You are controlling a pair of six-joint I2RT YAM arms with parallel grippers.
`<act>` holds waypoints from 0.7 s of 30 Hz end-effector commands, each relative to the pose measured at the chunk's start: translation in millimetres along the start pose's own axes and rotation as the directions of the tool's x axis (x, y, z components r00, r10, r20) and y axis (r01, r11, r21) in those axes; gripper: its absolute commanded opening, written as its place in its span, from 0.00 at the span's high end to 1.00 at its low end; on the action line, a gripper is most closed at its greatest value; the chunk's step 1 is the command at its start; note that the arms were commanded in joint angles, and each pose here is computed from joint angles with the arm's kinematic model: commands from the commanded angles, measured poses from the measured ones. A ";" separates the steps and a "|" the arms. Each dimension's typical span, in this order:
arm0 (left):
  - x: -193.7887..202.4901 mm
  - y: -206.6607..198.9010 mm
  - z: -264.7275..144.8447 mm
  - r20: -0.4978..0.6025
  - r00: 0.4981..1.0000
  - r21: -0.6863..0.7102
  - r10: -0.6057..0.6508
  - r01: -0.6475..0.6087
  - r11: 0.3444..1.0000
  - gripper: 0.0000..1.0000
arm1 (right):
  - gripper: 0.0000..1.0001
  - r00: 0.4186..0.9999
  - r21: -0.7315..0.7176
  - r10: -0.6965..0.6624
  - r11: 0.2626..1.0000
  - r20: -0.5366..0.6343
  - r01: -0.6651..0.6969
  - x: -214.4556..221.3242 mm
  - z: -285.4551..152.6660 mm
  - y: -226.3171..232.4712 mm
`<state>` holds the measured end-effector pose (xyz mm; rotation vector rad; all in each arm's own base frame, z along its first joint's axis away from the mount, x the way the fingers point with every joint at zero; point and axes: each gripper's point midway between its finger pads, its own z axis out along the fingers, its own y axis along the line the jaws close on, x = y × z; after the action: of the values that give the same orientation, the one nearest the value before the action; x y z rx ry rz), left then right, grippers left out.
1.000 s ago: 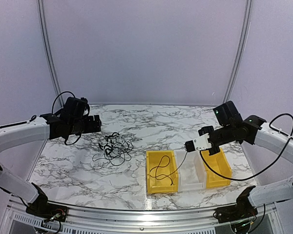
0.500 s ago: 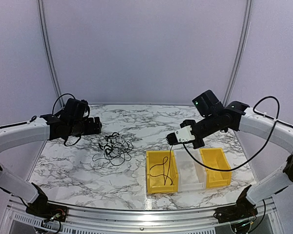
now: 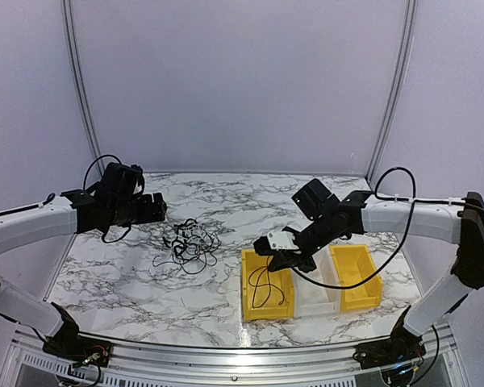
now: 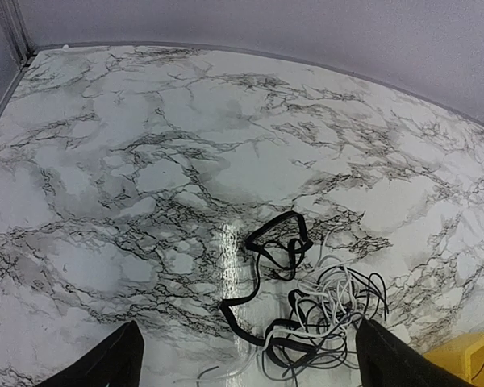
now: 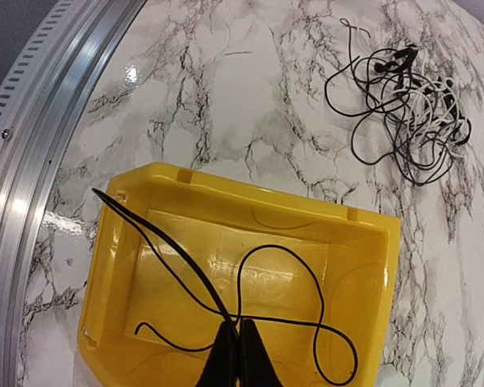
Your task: Untangle the cables
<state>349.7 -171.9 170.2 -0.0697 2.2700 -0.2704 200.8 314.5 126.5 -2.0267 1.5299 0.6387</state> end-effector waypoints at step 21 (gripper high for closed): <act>24.7 -16.5 1.3 -0.105 0.994 0.119 0.015 -0.002 0.993 0.18 | 0.60 0.987 0.068 -0.050 0.996 -0.150 0.060 20.3 -33.7 -33.1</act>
<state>340.1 -181.5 161.5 -0.0447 2.3112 -0.3518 235.9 306.3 116.9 -2.0887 1.5492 0.4668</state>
